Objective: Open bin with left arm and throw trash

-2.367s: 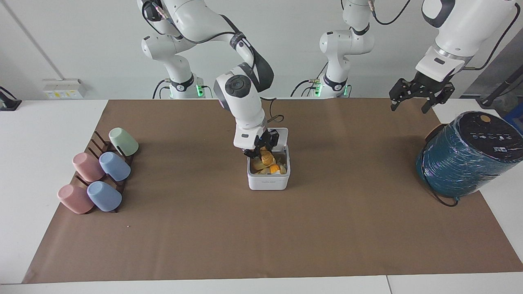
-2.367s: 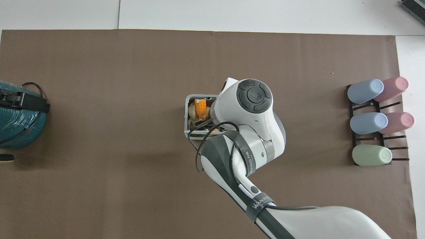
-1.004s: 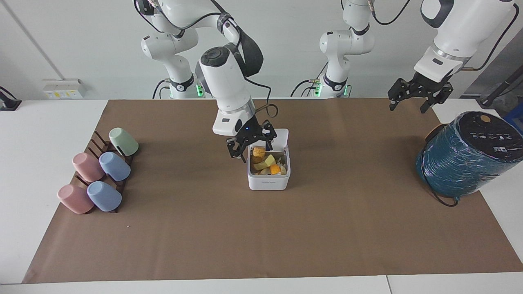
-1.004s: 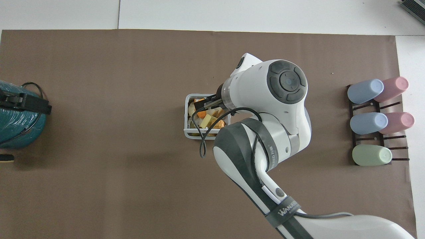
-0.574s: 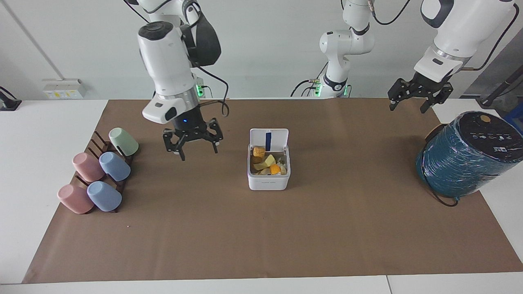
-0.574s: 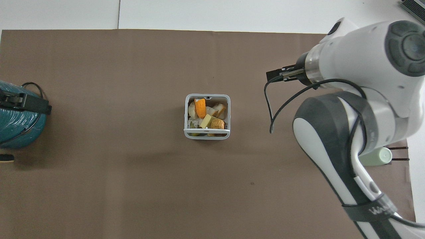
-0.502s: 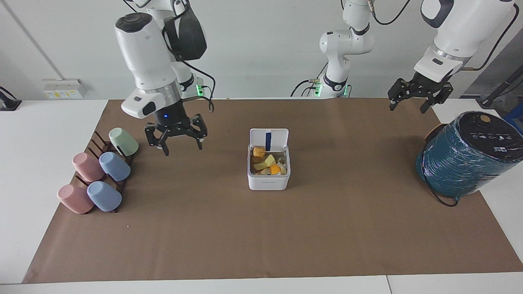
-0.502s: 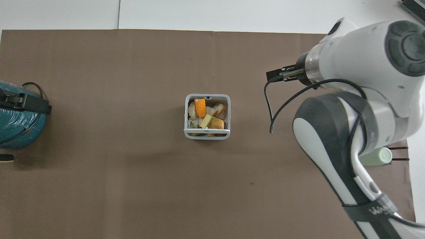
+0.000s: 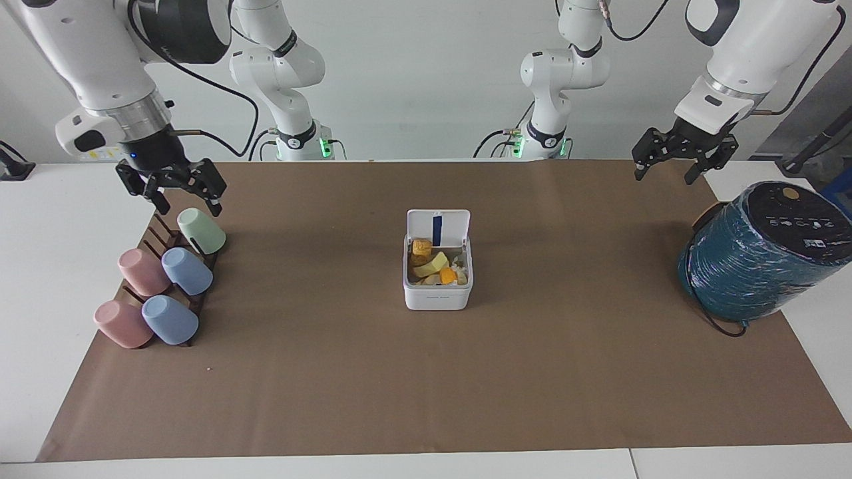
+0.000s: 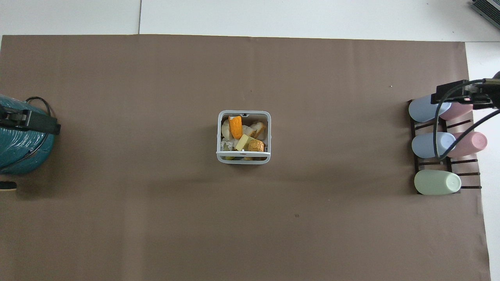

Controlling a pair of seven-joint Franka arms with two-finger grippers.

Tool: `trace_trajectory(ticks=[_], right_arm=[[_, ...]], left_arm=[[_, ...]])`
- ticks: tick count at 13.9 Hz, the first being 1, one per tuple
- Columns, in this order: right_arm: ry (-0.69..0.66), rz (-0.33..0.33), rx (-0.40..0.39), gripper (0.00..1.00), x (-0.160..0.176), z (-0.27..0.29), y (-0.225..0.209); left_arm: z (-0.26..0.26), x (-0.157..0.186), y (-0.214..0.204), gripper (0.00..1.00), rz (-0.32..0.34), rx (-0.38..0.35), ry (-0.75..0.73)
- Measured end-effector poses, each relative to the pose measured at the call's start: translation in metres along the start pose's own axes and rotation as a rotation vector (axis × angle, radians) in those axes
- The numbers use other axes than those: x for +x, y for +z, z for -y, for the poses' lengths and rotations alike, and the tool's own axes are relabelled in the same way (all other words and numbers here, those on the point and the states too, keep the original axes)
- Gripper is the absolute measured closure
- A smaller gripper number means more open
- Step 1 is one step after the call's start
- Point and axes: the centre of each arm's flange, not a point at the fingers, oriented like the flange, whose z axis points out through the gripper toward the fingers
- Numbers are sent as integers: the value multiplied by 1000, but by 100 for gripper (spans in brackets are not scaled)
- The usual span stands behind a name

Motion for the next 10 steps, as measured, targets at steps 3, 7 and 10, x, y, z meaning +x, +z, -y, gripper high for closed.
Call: trace_trajectory(ticks=[3, 7, 10], right_arm=[[11, 43, -6, 0, -24, -11, -26], [2, 113, -34, 0, -51, -13, -47], [2, 125, -34, 0, -53, -13, -44]], left_arm=[[0, 0, 0, 0, 0, 0, 0], [0, 0, 0, 0, 0, 0, 0], [0, 0, 0, 0, 0, 0, 0]])
